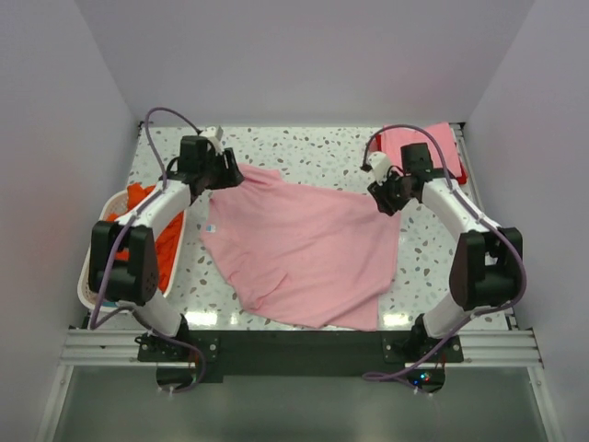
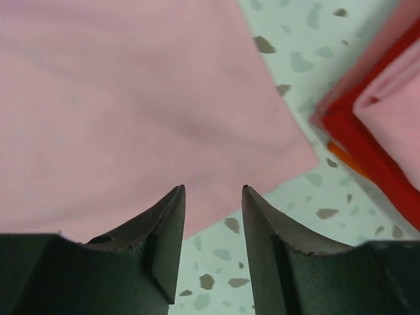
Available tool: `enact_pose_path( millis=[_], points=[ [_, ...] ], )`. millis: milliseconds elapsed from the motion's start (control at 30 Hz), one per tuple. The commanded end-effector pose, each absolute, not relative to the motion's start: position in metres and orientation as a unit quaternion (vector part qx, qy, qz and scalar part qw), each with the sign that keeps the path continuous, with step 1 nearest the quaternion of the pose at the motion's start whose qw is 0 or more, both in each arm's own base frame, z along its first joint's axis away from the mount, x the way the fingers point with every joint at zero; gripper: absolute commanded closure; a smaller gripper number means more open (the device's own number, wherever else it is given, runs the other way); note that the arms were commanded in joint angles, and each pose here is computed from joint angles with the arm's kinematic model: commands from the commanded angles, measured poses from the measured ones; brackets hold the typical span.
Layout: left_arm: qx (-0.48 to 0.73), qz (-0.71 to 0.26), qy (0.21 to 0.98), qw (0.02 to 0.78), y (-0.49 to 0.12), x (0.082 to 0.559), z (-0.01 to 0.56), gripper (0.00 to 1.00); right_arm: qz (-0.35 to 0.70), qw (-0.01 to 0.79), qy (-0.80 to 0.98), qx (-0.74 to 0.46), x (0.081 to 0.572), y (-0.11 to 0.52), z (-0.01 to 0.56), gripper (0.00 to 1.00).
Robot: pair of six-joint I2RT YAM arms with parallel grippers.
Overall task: Fold and stack the t-shirts
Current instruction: Flatten the tshirt out
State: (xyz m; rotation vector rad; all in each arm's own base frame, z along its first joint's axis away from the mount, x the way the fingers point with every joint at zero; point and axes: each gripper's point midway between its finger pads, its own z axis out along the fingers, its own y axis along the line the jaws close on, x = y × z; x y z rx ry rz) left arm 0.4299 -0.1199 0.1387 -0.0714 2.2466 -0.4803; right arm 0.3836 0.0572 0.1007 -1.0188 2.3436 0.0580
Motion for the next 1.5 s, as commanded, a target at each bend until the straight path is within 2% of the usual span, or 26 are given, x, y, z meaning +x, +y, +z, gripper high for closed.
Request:
enact_pose_path(
  millis=[0,67,167,233,333,433,533,733,767,800,900,1067,1167,1267,1333,1467],
  points=[
    [0.038,-0.176,0.904,0.388,-0.118,0.441,0.125,0.41,0.214,0.277,0.82,-0.453,0.324,0.118,0.114,0.57],
    [0.048,-0.206,0.915,0.342,-0.129,0.427,0.098,0.5,0.277,0.257,0.801,-0.464,0.309,0.141,0.109,0.72],
    [0.063,-0.207,0.931,0.295,-0.137,0.405,0.065,0.55,0.282,0.216,0.799,-0.485,0.3,0.163,0.097,0.85],
    [0.063,-0.191,0.942,0.27,-0.132,0.393,0.048,0.57,0.271,0.208,0.807,-0.481,0.303,0.173,0.09,0.91],
    [0.048,-0.149,0.961,0.228,-0.117,0.373,0.028,0.65,0.242,0.199,0.817,-0.483,0.309,0.185,0.074,0.94],
    [0.032,-0.116,0.973,0.195,-0.105,0.348,0.015,0.72,0.216,0.197,0.828,-0.478,0.317,0.19,0.068,0.94],
    [0.021,-0.102,0.982,0.158,-0.102,0.314,0.008,0.74,0.209,0.2,0.828,-0.481,0.319,0.194,0.069,0.91],
    [0.033,-0.157,0.983,0.089,-0.136,0.249,0.009,0.76,0.202,0.191,0.808,-0.519,0.31,0.219,0.065,0.88],
    [0.038,-0.164,0.982,0.085,-0.146,0.24,0.012,0.76,0.203,0.193,0.805,-0.524,0.31,0.227,0.064,0.86],
    [0.042,-0.173,0.981,0.078,-0.152,0.232,0.016,0.76,0.204,0.183,0.811,-0.517,0.311,0.23,0.055,0.76],
    [0.032,-0.189,0.976,0.103,-0.16,0.217,0.034,0.75,0.193,0.159,0.819,-0.517,0.313,0.239,0.035,0.75],
    [0.01,-0.196,0.955,0.222,-0.15,0.228,0.084,0.74,0.182,0.114,0.814,-0.539,0.291,0.24,0.016,0.78],
    [-0.002,-0.173,0.94,0.296,-0.136,0.255,0.108,0.69,0.193,0.074,0.793,-0.573,0.26,0.237,0.009,0.89],
    [-0.017,-0.168,0.927,0.335,-0.119,0.286,0.119,0.67,0.205,0.041,0.76,-0.616,0.224,0.231,0.007,0.95],
    [-0.034,-0.172,0.924,0.34,-0.107,0.304,0.118,0.66,0.206,0.023,0.744,-0.636,0.204,0.224,0.004,0.96],
    [-0.067,-0.148,0.916,0.366,-0.076,0.342,0.121,0.58,0.201,0.04,0.738,-0.643,0.2,0.222,0.017,0.98]
  ],
)
